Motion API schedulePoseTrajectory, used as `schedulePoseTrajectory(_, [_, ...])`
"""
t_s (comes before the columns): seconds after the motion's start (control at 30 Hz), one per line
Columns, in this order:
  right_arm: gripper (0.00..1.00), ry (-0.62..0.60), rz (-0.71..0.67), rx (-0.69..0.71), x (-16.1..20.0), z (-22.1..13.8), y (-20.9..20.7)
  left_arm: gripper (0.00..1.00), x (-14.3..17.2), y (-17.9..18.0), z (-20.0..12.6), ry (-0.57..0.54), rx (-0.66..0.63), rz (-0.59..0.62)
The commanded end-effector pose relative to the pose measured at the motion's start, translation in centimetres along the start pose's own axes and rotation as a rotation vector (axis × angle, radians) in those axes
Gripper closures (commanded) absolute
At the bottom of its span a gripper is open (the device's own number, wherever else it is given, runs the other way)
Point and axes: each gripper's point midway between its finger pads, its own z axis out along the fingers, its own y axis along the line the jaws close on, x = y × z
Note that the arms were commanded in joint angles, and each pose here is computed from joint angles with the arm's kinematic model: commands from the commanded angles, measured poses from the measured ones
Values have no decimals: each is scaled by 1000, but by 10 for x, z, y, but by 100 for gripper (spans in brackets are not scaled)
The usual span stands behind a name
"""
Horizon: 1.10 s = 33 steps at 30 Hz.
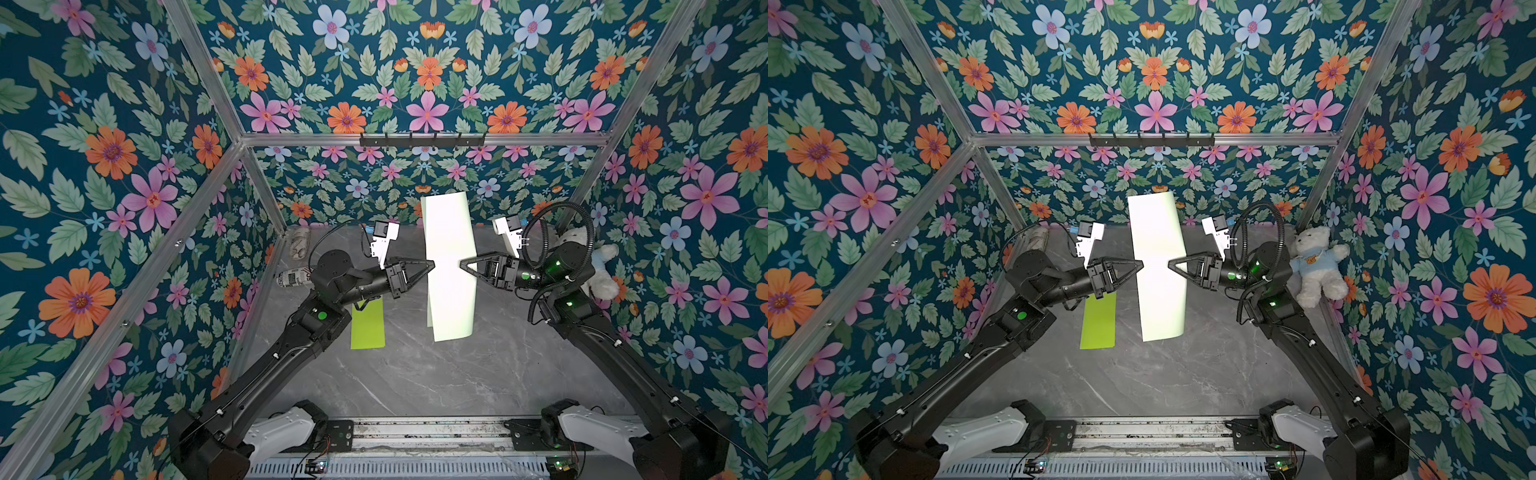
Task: Fold the rectangular paper in half along the long edge
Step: Fold the paper.
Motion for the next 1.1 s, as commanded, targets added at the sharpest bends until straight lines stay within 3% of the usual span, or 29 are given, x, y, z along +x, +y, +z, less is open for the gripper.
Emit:
schedulePoseTrajectory(0.0, [65,-35,-46,25,-9,0,0,100,-1,-6,-1,-2,20,27])
schedulePoseTrajectory(0.23, [66,-84,-71,-22,-22,1,11,100,0,-3,0,0,15,20])
schedulePoseTrajectory(0.4, [82,-83,-66,-29,-23,1,15,100,-1,-2,1,-1,13,21])
schedulePoseTrajectory(0.5, [79,-64,-61,0,-20,1,9,100,-1,-3,0,-3,14,22])
schedulePoseTrajectory(0.6, [96,-66,-67,6,-20,0,10,100,-1,-3,0,-3,14,23])
schedulePoseTrajectory(0.77, [100,-82,-75,23,-21,-1,10,100,-1,-1,2,0,13,18])
schedulePoseTrajectory(1.0, [100,-95,-89,-10,-21,-1,15,100,0,-1,2,2,13,17])
schedulePoseTrajectory(1.03, [93,-100,-93,-6,-22,-1,15,100,0,-1,1,2,12,18])
schedulePoseTrajectory(1.07, [78,-109,-98,3,-24,0,15,100,0,-1,2,2,11,17])
